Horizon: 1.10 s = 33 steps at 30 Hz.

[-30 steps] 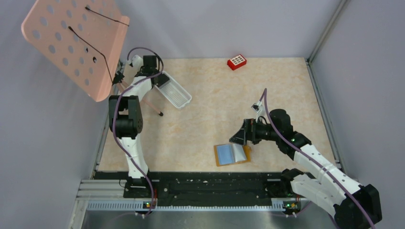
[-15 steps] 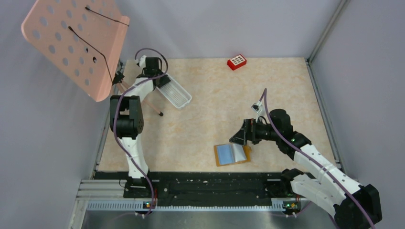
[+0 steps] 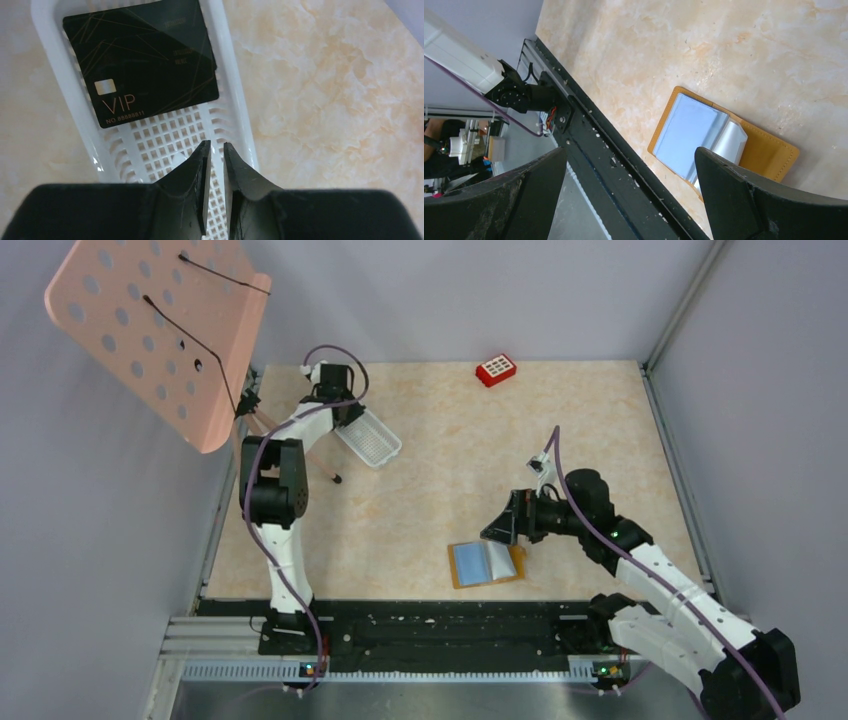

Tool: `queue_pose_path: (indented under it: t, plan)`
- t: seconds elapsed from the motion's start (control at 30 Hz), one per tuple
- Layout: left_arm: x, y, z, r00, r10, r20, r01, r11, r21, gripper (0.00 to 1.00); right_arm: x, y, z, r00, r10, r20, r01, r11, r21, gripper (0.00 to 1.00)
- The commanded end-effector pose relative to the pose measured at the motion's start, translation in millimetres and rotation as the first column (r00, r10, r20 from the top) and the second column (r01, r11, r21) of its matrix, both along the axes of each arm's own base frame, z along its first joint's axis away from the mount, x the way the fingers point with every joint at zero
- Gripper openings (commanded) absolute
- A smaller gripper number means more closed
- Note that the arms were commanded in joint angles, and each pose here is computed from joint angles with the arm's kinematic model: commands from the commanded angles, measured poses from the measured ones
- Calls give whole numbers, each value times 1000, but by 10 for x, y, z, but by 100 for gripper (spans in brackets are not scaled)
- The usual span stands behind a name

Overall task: Take the credit cards out of the card holder
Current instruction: Place the credit card in the storage box.

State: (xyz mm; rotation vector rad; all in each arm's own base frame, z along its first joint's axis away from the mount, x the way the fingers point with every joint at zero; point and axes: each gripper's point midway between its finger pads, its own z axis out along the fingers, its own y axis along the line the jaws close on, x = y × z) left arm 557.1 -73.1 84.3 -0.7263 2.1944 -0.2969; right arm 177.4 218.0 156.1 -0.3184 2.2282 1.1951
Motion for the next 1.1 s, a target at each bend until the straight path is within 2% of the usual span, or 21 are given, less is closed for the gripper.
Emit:
queue_pose_path:
  t: [0.0, 0.27, 0.6, 1.07]
  plan:
    - [60, 131, -90, 999, 12, -34, -10, 998, 70, 21, 87, 18, 294, 996, 0, 90, -3, 1000, 30, 99]
    - [118, 229, -215, 998, 32, -51, -27, 995, 93, 20, 99, 21, 303, 996, 1, 95, -4, 1000, 28, 99]
    - [307, 356, -103, 999, 47, -17, -44, 991, 130, 20, 124, 20, 270, 996, -4, 88, 2, 1000, 20, 99]
    - [359, 425, -86, 999, 41, -9, -39, 987, 158, 20, 143, 23, 252, 997, -9, 79, 7, 1000, 16, 99]
